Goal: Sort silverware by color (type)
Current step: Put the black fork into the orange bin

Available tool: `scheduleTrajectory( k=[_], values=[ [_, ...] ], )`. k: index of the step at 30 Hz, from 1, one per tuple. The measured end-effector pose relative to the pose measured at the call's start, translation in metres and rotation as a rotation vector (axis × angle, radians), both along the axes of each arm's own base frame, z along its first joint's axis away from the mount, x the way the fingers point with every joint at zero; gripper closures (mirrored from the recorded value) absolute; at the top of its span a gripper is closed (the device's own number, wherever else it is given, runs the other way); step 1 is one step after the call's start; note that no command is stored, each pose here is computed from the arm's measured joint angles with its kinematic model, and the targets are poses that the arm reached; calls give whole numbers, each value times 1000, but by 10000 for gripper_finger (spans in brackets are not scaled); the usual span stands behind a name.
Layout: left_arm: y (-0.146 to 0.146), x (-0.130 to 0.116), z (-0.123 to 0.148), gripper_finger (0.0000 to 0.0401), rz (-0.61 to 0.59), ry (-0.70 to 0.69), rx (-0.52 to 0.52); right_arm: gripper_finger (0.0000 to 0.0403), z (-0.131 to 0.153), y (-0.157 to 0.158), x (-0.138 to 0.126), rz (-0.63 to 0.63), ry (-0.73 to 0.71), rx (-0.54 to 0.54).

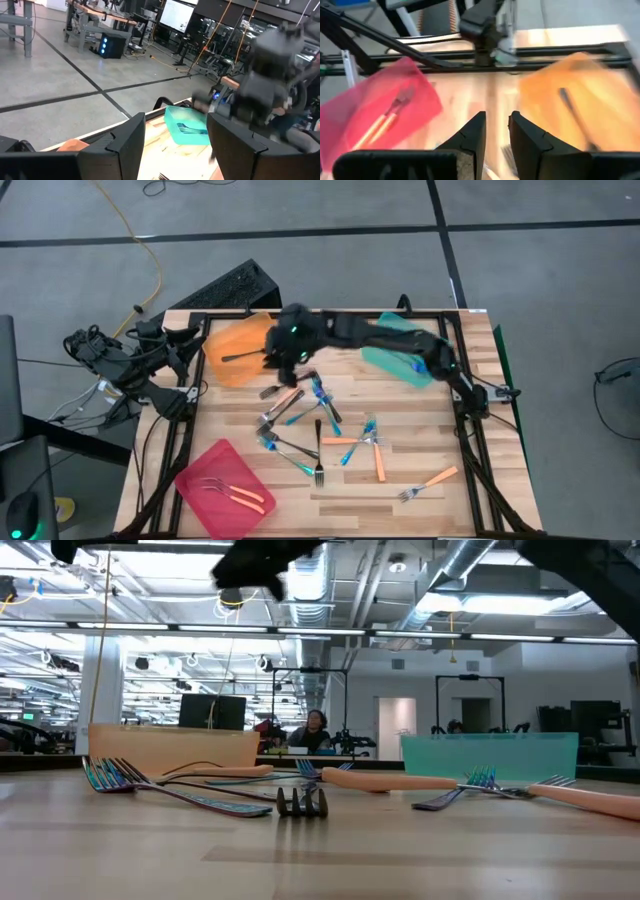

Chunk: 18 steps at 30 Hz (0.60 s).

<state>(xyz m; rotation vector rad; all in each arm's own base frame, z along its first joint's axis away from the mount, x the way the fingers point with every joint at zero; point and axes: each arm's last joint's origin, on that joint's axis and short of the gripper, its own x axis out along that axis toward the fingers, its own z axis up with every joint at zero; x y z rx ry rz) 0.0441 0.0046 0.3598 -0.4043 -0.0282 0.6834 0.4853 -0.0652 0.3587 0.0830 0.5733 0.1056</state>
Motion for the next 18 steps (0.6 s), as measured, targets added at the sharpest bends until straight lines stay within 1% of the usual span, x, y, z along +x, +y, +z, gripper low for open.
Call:
scheduleTrajectory(
  k=[1,5,8,10,12,14,18],
  values=[
    [0,0,0,205,-1,-2,-3,294,8,-5,-11,-13,30,-17],
    [0,0,0,205,-7,-2,-6,294,28,-20,-42,-63,111,-90],
    [0,0,0,205,-10,-2,-7,294,33,-26,-55,-70,158,-125],
    [0,0,0,205,-13,-1,-8,294,31,-31,-61,-63,212,-134],
    [0,0,0,205,-19,0,-9,294,28,-32,-62,-49,228,-148],
    [0,0,0,205,-20,0,-9,294,20,-36,-60,-47,249,-157],
    [0,0,0,205,-21,1,-9,294,-15,-38,-36,-32,233,-170]
  ],
)
